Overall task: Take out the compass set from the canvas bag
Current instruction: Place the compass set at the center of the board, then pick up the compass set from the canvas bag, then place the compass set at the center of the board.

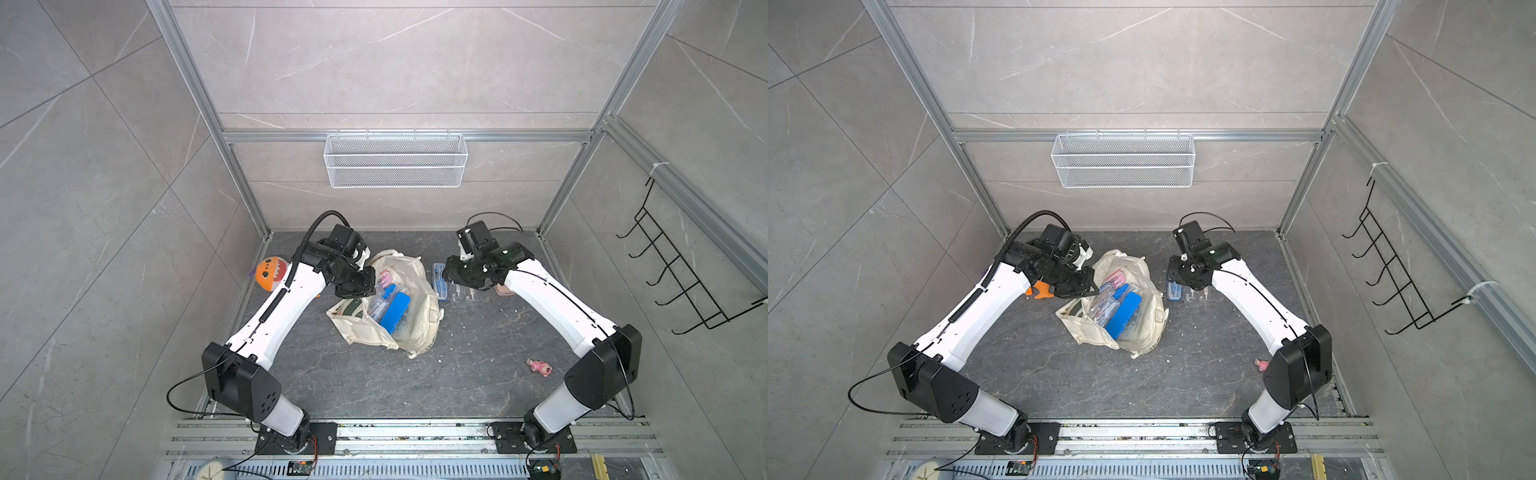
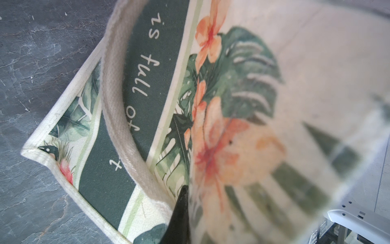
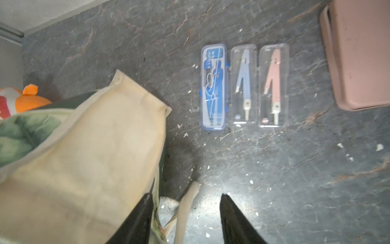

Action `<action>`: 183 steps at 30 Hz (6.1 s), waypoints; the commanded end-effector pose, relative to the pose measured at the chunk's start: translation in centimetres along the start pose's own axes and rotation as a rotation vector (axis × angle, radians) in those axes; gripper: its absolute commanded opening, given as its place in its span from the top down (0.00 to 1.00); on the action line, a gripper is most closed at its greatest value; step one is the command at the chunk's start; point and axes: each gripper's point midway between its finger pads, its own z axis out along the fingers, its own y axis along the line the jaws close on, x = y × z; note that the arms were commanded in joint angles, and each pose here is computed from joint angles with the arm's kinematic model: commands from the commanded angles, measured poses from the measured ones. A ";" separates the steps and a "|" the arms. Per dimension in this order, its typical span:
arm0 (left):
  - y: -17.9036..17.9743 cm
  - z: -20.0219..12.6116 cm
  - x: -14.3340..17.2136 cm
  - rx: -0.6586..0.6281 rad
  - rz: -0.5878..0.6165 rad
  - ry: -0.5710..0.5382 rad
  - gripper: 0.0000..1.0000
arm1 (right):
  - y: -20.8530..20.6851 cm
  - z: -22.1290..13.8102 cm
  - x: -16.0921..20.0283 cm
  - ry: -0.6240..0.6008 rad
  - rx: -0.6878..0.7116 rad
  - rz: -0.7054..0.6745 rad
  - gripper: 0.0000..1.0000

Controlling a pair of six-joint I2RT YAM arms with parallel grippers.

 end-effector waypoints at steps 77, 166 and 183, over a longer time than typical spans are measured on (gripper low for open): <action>-0.7 -2.1 4.0 0.071 -0.005 0.006 1.00 | 10.3 14.5 14.4 0.241 0.037 0.225 0.41; -0.1 -1.1 1.4 0.011 -0.023 -0.043 1.00 | 1.1 -5.4 5.1 0.062 -0.181 -0.177 0.91; -0.2 -1.6 1.6 0.025 -0.018 -0.063 1.00 | -16.7 4.7 8.3 0.379 0.610 -0.162 0.91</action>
